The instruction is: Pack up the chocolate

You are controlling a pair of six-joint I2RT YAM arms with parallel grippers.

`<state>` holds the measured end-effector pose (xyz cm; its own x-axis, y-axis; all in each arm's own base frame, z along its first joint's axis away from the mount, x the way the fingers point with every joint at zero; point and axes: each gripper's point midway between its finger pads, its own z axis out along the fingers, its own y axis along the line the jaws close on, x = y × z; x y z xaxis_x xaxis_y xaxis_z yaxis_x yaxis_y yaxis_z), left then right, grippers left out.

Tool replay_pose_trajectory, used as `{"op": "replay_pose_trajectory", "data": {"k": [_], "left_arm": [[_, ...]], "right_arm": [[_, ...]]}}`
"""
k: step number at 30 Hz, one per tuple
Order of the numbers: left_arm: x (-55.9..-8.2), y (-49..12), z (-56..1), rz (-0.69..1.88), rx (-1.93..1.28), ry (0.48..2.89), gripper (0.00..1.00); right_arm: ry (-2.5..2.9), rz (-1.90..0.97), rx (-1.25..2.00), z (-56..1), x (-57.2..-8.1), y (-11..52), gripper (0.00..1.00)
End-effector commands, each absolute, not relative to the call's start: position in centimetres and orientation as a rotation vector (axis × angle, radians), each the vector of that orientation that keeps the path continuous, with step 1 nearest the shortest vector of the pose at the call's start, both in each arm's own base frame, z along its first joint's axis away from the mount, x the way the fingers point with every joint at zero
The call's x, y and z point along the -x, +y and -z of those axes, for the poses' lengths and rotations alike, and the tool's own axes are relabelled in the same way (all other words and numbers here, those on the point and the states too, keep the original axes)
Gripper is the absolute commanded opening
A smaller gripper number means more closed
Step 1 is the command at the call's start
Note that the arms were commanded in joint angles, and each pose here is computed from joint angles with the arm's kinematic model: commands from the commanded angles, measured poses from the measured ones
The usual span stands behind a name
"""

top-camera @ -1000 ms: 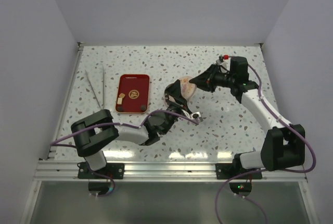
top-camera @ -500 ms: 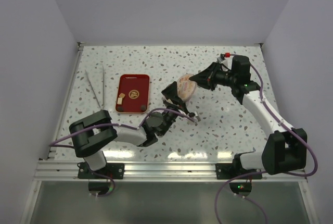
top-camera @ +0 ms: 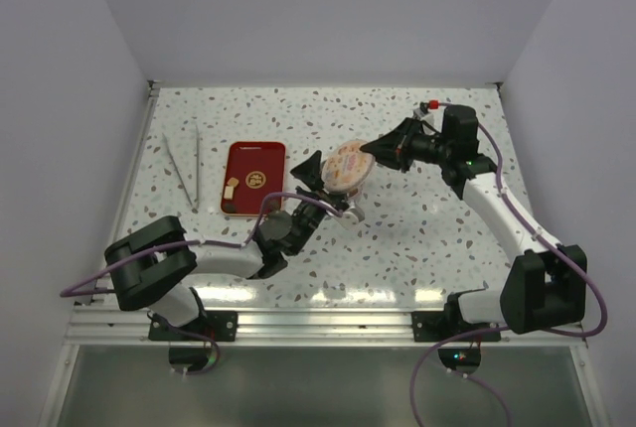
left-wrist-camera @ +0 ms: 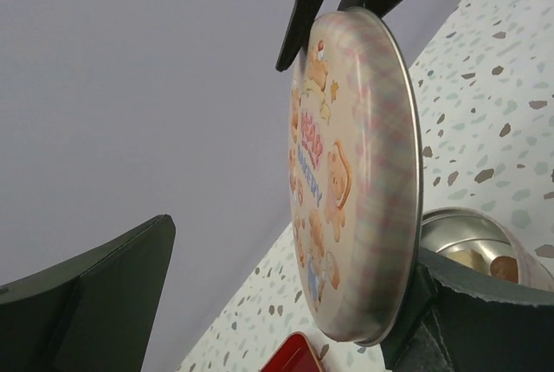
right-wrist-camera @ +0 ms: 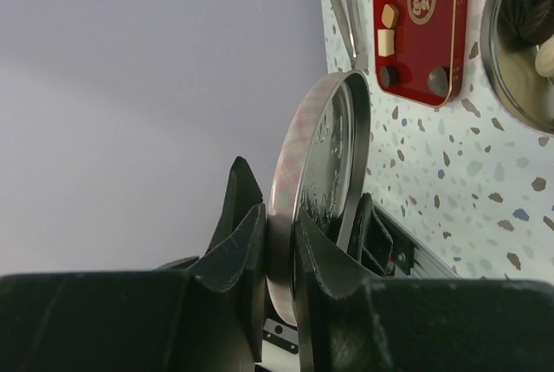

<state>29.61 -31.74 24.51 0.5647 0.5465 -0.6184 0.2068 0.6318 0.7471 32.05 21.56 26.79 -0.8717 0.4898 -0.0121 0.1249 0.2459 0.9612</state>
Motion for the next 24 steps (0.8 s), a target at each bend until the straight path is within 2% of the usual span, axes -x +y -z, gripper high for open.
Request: {"op": "replay_pose_trajectory", "data": {"k": [1, 17, 24], "left_arm": [[-28.7, -31.2, -27.5, -0.063, -0.756, 0.955, 0.92], [-28.5, -31.4, -24.3, 0.006, -0.777, 1.034, 0.93], [-28.7, -28.7, -24.7, 0.113, -0.670, 1.097, 0.94]], "right_arm": [[2.103, -1.677, -0.472, -30.2, -32.4, 21.5, 0.00], [2.006, -1.731, -0.500, -31.8, -32.9, 21.5, 0.00], [1.991, -1.720, -0.475, -32.5, -33.2, 21.5, 0.00]]}}
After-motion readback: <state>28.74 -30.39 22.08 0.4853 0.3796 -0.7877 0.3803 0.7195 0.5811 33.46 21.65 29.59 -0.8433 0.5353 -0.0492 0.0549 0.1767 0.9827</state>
